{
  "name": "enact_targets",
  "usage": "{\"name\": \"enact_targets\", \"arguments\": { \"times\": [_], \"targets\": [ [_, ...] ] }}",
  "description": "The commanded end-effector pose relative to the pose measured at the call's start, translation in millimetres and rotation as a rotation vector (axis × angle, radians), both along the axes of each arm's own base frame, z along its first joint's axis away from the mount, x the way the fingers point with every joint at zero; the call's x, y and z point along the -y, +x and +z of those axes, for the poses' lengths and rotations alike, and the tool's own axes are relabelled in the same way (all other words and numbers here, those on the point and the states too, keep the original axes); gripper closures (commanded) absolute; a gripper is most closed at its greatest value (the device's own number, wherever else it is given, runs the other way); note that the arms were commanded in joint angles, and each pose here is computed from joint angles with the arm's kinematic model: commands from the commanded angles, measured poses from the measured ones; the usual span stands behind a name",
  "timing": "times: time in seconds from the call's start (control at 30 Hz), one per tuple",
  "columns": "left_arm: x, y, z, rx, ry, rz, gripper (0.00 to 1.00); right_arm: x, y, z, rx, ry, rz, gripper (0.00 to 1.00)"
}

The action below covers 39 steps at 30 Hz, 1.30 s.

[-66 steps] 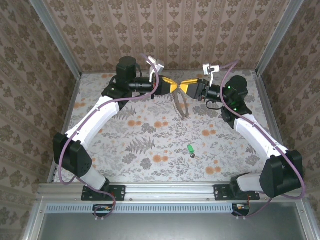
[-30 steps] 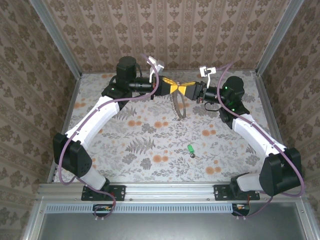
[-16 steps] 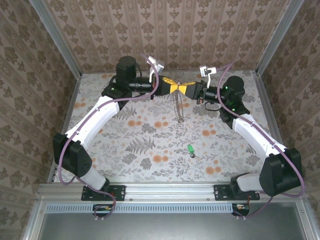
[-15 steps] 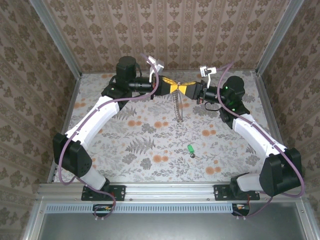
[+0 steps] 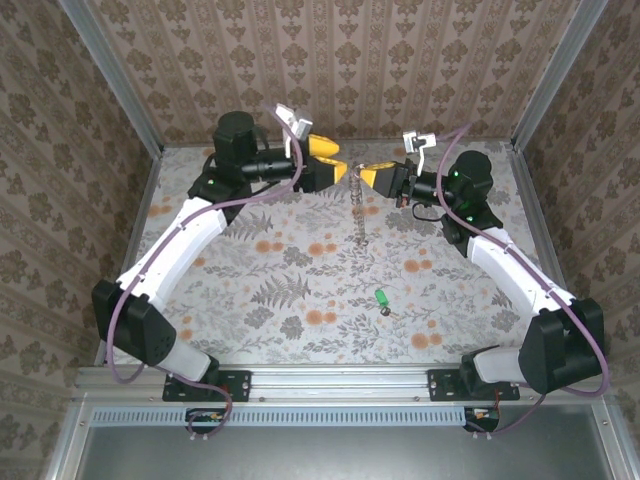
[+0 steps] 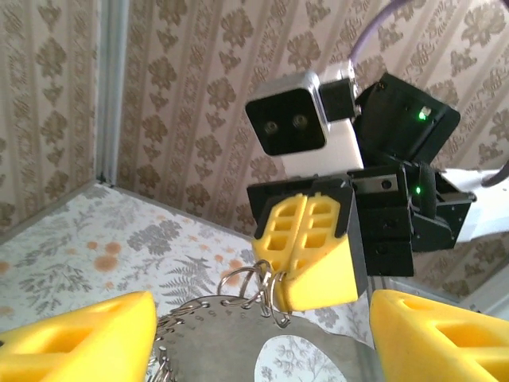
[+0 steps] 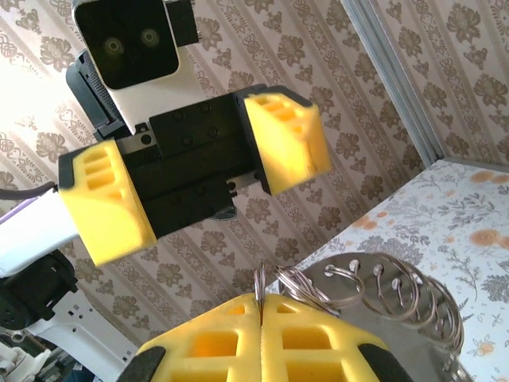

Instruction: Put the keys on the keyring

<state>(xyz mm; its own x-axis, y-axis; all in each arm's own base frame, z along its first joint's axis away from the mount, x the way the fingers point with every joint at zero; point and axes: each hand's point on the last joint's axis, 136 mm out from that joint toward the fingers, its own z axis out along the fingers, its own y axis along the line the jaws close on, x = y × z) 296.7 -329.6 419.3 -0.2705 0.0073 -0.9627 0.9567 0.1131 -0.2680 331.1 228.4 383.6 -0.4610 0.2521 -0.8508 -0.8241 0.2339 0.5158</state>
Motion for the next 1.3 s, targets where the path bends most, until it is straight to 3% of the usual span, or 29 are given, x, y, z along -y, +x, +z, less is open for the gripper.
{"name": "enact_targets", "arguments": {
  "times": [0.0, 0.13, 0.2, 0.63, 1.27],
  "targets": [
    [-6.7, -6.5, 18.6, 0.022, -0.054, 0.002, 0.29, 2.0, -18.2, 34.3, 0.143, 0.017, 0.033, 1.0],
    [-3.7, -13.8, 16.1, 0.013, -0.062, -0.058, 0.49, 2.9, -14.4, 36.1, 0.131, 0.023, 0.018, 1.0],
    [-1.4, -16.1, 13.4, 0.004, -0.063, -0.087, 0.54, 2.7, -12.9, 36.0, 0.122, 0.03, 0.017, 1.0],
    [17.6, -23.6, -6.9, -0.065, -0.051, -0.188, 0.57, 1.4, -10.4, 40.2, 0.115, 0.053, 0.029, 1.0],
    [29.5, -20.9, -15.3, -0.089, -0.048, -0.207, 0.64, 0.8, -7.7, 36.9, 0.102, 0.052, 0.024, 1.0]
  ]
}}
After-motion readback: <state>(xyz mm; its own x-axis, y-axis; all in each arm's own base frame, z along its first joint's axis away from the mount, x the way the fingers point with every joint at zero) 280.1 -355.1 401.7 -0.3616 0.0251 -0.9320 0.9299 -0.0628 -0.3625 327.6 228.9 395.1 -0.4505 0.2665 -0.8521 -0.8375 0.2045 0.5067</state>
